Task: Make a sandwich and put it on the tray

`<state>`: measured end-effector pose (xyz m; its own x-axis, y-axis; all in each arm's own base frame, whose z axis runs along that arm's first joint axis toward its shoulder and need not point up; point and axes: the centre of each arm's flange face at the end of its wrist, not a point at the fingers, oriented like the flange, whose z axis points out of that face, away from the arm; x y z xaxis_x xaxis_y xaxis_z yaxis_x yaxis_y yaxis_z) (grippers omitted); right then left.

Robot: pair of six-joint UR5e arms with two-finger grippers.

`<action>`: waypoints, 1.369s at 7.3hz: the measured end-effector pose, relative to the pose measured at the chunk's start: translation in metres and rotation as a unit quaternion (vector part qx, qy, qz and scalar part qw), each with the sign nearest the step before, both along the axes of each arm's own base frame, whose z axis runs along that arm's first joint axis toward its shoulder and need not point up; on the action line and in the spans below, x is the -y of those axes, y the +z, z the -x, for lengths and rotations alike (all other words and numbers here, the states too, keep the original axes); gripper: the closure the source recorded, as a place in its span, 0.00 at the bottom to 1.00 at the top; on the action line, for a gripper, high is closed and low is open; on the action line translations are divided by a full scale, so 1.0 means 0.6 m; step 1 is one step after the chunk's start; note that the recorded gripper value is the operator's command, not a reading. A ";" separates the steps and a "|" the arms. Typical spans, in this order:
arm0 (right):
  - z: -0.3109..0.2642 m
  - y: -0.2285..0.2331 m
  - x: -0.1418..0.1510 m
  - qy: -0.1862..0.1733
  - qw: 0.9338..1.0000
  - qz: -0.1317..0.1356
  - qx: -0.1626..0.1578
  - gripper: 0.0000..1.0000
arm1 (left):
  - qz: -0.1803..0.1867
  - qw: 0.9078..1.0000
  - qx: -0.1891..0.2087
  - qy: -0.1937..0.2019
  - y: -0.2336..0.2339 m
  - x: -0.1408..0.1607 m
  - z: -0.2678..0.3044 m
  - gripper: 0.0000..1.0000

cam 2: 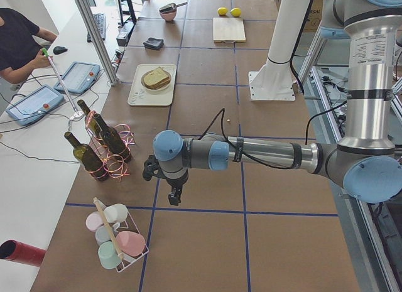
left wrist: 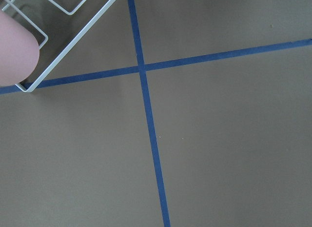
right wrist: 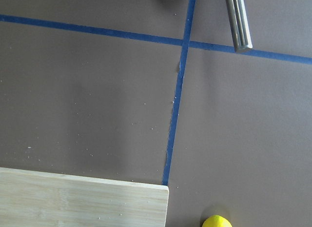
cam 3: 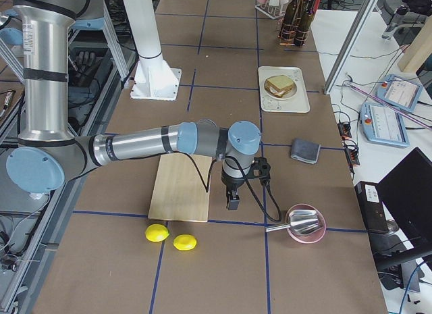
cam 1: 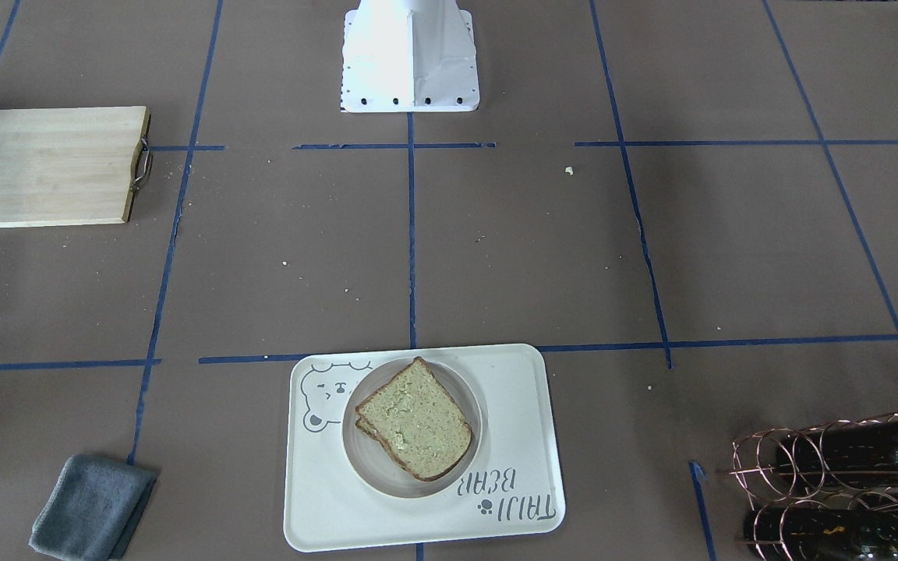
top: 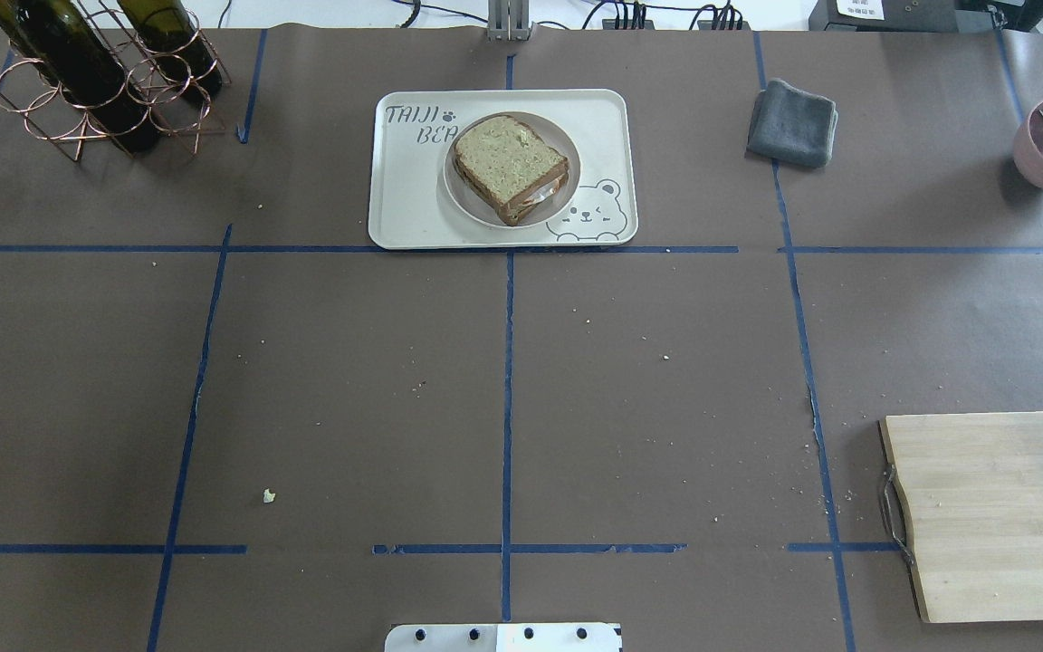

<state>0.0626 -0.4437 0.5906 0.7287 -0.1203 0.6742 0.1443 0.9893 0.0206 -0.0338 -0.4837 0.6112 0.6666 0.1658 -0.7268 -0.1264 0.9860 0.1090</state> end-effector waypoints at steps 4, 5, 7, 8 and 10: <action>0.000 0.007 -0.006 0.000 1.000 -0.002 0.000 0.00 | 0.016 1.000 0.006 0.000 -0.007 0.009 0.002 0.00; 0.001 0.012 -0.012 -0.001 1.000 -0.003 0.001 0.00 | 0.015 1.000 0.007 0.001 -0.004 0.007 0.003 0.00; 0.003 0.033 -0.040 0.000 1.000 -0.014 0.004 0.00 | 0.000 1.000 0.013 0.020 0.010 -0.001 0.007 0.00; 0.006 0.042 -0.052 0.002 1.000 -0.020 0.005 0.00 | -0.001 1.000 0.017 0.026 0.022 -0.003 0.008 0.00; 0.023 0.042 -0.054 0.004 1.000 -0.016 0.007 0.00 | 0.001 0.999 0.019 0.031 0.035 -0.004 0.011 0.00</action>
